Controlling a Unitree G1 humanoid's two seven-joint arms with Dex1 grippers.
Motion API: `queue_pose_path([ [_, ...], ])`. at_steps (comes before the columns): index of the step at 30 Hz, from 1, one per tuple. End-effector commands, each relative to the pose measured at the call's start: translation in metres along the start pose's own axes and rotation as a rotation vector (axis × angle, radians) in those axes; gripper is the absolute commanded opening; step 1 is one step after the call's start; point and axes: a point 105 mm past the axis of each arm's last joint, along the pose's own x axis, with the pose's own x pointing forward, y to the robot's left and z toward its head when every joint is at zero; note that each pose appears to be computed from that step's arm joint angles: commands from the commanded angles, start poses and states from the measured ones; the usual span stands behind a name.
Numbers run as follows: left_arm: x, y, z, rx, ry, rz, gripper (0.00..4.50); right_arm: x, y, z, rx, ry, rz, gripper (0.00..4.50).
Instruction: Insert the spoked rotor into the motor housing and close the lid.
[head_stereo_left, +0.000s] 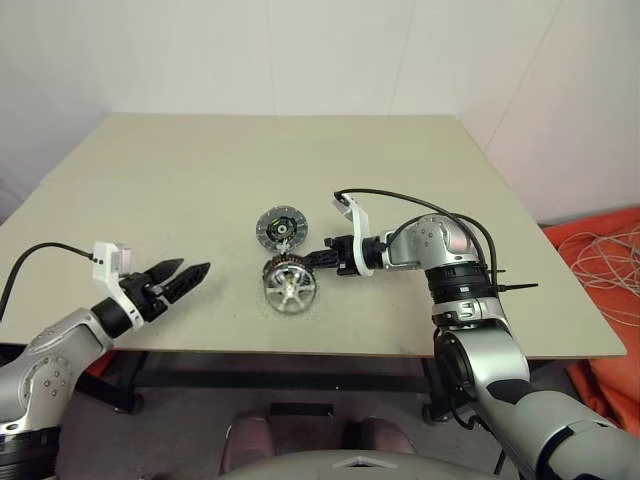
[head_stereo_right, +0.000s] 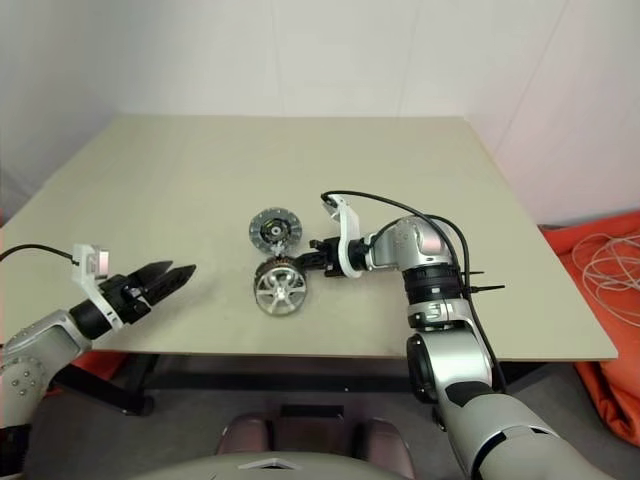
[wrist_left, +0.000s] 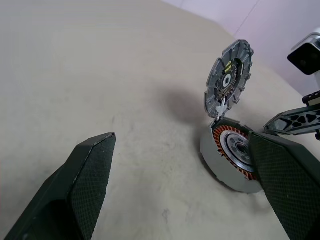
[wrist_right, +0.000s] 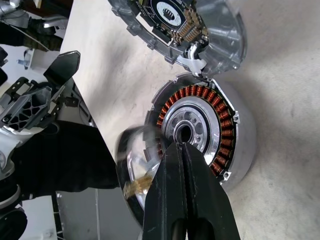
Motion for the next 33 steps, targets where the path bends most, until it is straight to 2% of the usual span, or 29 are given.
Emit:
queue_pose_path([
  [1, 0.005, -0.006, 0.010, 0.032, -0.024, -0.017, 4.50, -0.007, 0.015, 0.018, -0.054, -0.058, 0.038, 0.03],
  [12, 0.009, -0.008, 0.008, 0.018, -0.017, -0.024, 4.50, -0.021, 0.016, 0.036, -0.199, -0.161, 0.038, 0.03],
  [17, 0.009, -0.008, 0.008, 0.012, -0.012, -0.025, 4.50, -0.035, 0.017, 0.036, -0.188, -0.162, 0.067, 0.03],
  [20, 0.009, -0.008, 0.007, 0.008, -0.006, -0.025, 4.50, -0.044, 0.017, 0.029, -0.161, -0.137, 0.088, 0.59],
  [28, 0.009, -0.009, 0.001, -0.004, 0.016, -0.028, 4.50, -0.052, 0.012, -0.009, -0.016, -0.042, 0.129, 3.31],
  [31, 0.009, -0.009, 0.000, -0.008, 0.021, -0.030, 4.50, -0.046, 0.015, -0.025, 0.057, -0.015, 0.213, 4.39],
  [33, 0.009, -0.009, -0.001, -0.010, 0.024, -0.029, 4.50, -0.043, 0.019, -0.029, 0.085, -0.014, 0.251, 4.45],
])
